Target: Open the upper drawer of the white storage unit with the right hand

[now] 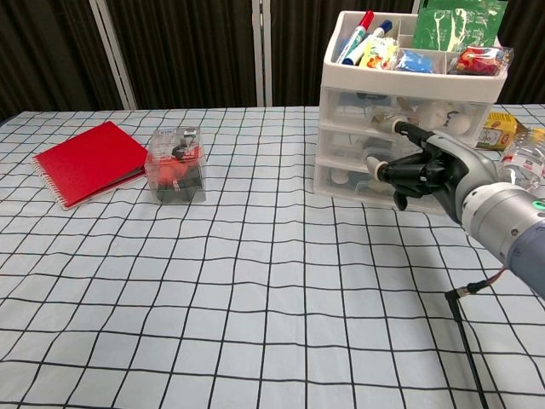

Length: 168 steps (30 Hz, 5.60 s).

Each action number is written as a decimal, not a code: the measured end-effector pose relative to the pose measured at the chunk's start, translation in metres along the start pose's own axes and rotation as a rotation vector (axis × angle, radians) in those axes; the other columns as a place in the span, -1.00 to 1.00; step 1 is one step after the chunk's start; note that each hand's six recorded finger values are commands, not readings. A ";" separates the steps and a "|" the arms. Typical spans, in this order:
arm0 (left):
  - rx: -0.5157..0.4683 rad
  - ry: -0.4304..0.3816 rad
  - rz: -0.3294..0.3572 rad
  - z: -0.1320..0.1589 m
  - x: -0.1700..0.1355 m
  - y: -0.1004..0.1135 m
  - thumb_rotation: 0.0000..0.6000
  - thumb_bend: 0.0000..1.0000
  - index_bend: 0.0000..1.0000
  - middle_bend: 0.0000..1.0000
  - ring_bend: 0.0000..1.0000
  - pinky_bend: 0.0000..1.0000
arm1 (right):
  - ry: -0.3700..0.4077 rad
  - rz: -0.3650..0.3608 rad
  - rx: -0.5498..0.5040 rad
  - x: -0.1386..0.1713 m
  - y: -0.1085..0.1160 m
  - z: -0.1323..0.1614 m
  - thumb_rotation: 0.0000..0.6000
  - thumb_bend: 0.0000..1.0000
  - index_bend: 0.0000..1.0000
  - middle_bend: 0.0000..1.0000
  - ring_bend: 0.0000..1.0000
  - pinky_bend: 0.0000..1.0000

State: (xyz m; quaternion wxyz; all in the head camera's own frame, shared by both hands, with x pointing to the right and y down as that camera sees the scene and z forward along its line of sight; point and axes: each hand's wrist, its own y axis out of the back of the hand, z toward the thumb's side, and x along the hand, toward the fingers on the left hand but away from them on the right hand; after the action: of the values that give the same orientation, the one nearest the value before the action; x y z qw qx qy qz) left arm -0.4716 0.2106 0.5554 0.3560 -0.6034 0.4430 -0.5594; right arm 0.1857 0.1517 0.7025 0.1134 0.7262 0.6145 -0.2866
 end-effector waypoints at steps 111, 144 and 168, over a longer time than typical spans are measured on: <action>-0.011 -0.008 -0.037 0.001 -0.001 -0.005 1.00 -0.87 -1.00 -1.00 -1.00 -1.00 | 0.215 0.093 0.347 0.080 -0.002 0.035 1.00 -0.35 -0.68 0.75 0.73 0.40; -0.004 -0.014 -0.040 0.004 -0.003 -0.005 1.00 -0.86 -1.00 -1.00 -1.00 -1.00 | 0.126 0.056 0.863 0.072 0.068 0.062 1.00 -0.24 -0.50 0.79 0.76 0.40; -0.007 -0.012 -0.042 0.004 -0.002 -0.006 1.00 -0.86 -1.00 -1.00 -1.00 -1.00 | 0.120 0.047 0.879 0.066 0.054 0.063 1.00 -0.08 -0.04 0.85 0.80 0.41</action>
State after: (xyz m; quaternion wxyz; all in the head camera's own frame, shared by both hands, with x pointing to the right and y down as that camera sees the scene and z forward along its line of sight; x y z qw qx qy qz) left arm -0.4670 0.2144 0.5595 0.3449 -0.6172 0.4298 -0.5616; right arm 0.2257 0.1622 0.6047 -0.2355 0.7345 0.4232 -0.4753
